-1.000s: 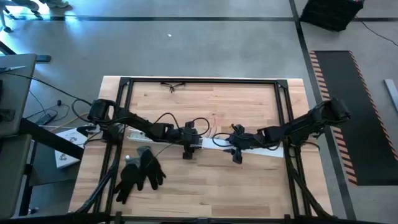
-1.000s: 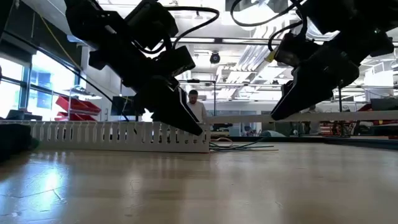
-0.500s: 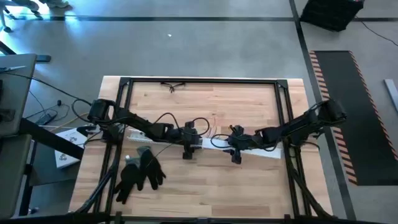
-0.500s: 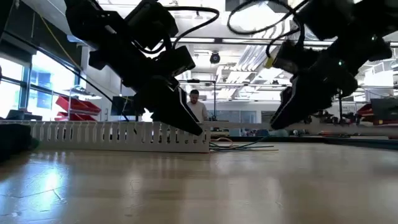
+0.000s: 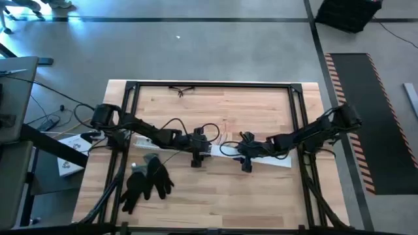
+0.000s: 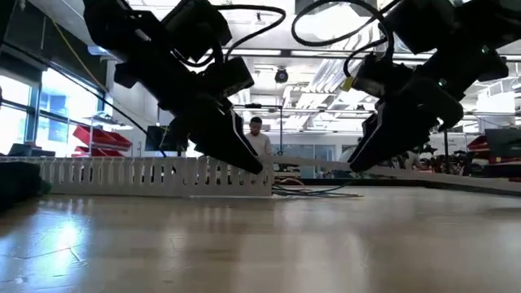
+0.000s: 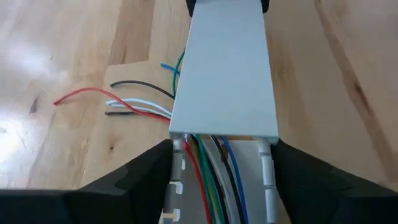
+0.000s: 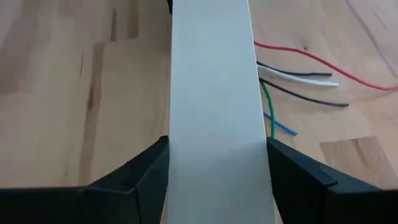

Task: Ziptie cables
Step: Close the white cable duct

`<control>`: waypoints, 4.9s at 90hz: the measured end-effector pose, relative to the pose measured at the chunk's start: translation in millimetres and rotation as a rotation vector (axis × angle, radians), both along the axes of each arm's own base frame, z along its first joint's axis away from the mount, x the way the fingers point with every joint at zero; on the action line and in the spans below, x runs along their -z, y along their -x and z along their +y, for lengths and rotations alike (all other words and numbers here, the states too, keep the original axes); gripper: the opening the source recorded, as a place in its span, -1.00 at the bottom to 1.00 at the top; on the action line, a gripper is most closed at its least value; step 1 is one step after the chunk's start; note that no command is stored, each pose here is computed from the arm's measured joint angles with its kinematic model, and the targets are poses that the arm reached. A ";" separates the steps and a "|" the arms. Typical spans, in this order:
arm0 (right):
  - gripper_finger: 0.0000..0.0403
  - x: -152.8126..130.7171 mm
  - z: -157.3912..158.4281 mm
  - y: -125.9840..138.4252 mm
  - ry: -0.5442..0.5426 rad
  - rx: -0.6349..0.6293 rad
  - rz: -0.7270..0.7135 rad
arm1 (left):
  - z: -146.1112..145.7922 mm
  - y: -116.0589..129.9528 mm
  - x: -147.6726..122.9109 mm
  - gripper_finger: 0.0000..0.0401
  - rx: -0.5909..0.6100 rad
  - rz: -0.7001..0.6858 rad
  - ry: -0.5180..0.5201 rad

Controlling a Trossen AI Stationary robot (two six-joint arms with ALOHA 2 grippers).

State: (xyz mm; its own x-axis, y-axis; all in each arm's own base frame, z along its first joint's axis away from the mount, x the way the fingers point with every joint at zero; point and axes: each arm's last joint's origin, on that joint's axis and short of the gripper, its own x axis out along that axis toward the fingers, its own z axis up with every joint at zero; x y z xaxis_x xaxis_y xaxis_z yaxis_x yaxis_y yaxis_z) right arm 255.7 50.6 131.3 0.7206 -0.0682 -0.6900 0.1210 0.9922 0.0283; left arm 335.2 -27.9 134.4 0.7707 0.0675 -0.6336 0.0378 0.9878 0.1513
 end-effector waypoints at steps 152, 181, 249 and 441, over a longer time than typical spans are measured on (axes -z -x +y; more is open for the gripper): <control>0.05 -0.4 -8.1 -2.4 -0.049 -0.004 -0.002 | -1.4 -2.2 -9.4 -0.14 0.120 -0.054 0.015; 0.09 -0.2 -8.3 -2.2 -0.042 0.000 -0.003 | -1.4 -2.0 1.3 -0.62 0.115 0.002 0.028; 0.31 -41.8 -2.3 -21.1 0.092 -0.081 0.239 | -0.9 3.3 7.6 -0.70 0.087 0.086 0.049; -1.00 -37.1 21.7 102.1 -0.268 1.206 1.036 | 0.0 21.0 23.6 -0.70 0.060 0.005 0.083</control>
